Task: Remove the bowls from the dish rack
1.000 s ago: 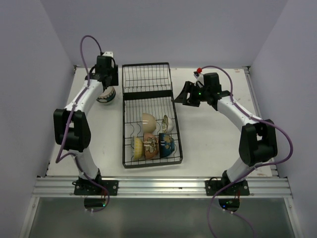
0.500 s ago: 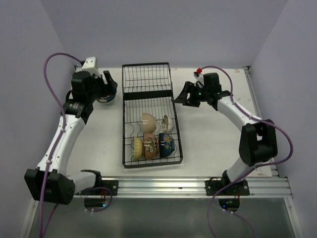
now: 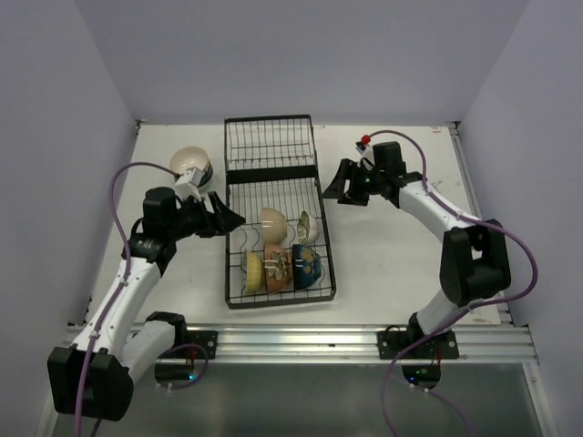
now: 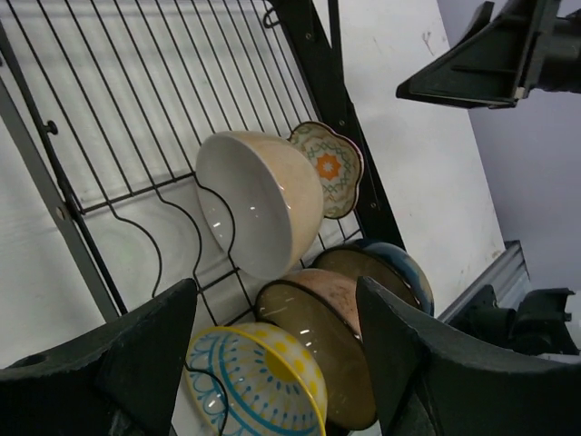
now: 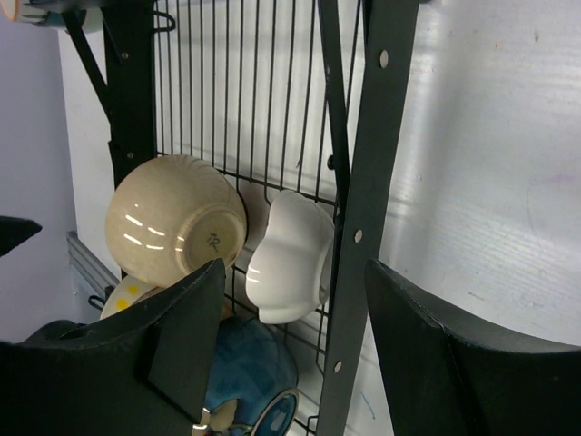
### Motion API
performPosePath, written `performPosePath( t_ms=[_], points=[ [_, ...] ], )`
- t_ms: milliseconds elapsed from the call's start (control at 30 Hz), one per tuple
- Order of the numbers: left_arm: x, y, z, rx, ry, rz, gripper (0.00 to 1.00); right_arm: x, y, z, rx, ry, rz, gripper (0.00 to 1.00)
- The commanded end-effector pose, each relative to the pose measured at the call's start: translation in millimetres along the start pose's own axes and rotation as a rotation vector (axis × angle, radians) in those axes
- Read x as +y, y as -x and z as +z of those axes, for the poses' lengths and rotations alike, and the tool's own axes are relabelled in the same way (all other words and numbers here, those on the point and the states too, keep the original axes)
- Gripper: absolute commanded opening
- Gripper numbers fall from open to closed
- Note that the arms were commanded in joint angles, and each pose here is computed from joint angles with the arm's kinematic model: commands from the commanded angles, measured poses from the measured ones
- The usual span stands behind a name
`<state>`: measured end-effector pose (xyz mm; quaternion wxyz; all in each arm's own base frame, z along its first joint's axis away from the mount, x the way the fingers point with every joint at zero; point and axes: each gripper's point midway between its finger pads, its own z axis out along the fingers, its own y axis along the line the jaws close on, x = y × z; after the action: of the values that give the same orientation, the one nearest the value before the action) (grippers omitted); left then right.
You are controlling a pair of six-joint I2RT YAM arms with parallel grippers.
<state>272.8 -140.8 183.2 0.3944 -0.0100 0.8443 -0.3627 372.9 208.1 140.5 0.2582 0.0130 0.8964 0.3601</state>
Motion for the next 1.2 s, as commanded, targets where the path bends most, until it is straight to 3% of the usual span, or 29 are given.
performPosePath(
  t_ms=[0, 200, 567, 1167],
  points=[
    [-21, -8, -9, 0.012, -0.109, -0.007, 0.74, 12, 4, -16, -0.035, 0.017, -0.011, 0.67],
    [-13, -44, -15, 0.080, -0.100, -0.075, 0.72, 9, 2, -18, -0.032, -0.002, -0.004, 0.67],
    [-14, -68, -32, 0.094, -0.095, -0.095, 0.67, 4, -2, -19, -0.034, -0.025, 0.003, 0.66],
    [-15, -104, -23, 0.187, -0.150, -0.076, 0.62, -5, -7, -9, -0.020, -0.037, 0.023, 0.65]
  ],
)
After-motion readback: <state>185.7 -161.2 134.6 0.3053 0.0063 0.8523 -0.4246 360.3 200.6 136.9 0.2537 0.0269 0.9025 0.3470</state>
